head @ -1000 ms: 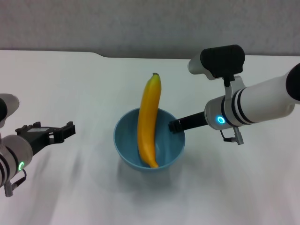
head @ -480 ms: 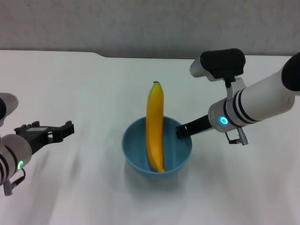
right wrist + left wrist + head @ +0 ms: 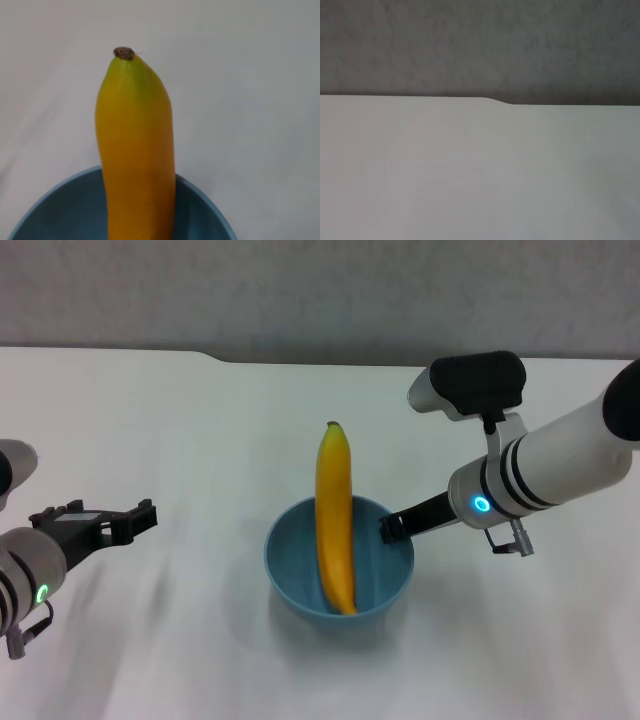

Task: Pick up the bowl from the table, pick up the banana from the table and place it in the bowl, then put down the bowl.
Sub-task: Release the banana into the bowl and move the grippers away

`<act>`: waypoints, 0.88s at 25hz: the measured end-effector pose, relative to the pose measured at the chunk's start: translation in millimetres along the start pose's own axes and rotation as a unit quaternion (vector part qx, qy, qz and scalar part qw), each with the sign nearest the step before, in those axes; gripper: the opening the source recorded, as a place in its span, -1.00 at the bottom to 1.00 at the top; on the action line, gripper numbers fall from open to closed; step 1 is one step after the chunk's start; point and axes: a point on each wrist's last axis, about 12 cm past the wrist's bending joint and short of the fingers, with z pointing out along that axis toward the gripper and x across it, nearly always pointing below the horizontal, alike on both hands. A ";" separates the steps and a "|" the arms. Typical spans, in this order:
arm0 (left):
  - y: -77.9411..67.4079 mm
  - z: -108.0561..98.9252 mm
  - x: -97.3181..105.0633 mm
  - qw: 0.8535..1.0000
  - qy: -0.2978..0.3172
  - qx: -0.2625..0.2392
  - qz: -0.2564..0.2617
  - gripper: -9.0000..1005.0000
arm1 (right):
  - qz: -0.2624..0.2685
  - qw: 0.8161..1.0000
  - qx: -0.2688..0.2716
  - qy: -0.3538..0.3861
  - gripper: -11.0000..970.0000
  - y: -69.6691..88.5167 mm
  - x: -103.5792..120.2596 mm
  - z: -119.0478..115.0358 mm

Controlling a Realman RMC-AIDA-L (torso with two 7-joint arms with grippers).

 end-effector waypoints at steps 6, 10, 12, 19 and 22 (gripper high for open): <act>0.1 -0.2 0.5 1.000 0.000 0.000 -0.001 0.80 | 0.000 1.000 0.002 0.003 -0.90 -1.1 2.4 0.6; 0.1 -0.2 0.3 1.000 0.000 0.000 -0.001 0.80 | 0.004 1.000 0.003 0.004 -0.90 -3.9 6.3 1.3; -0.1 -0.1 0.1 1.000 -0.001 0.000 -0.001 0.80 | 0.005 1.000 0.004 0.004 -0.90 -4.6 7.1 1.4; -1.4 0.3 -0.6 1.000 -0.001 0.002 0.000 0.80 | 0.004 1.000 0.005 0.004 -0.90 -6.4 9.8 1.9; -2.0 0.3 -0.5 1.000 -0.001 0.003 0.000 0.80 | 0.003 1.000 0.005 0.003 -0.90 -6.5 10.0 1.9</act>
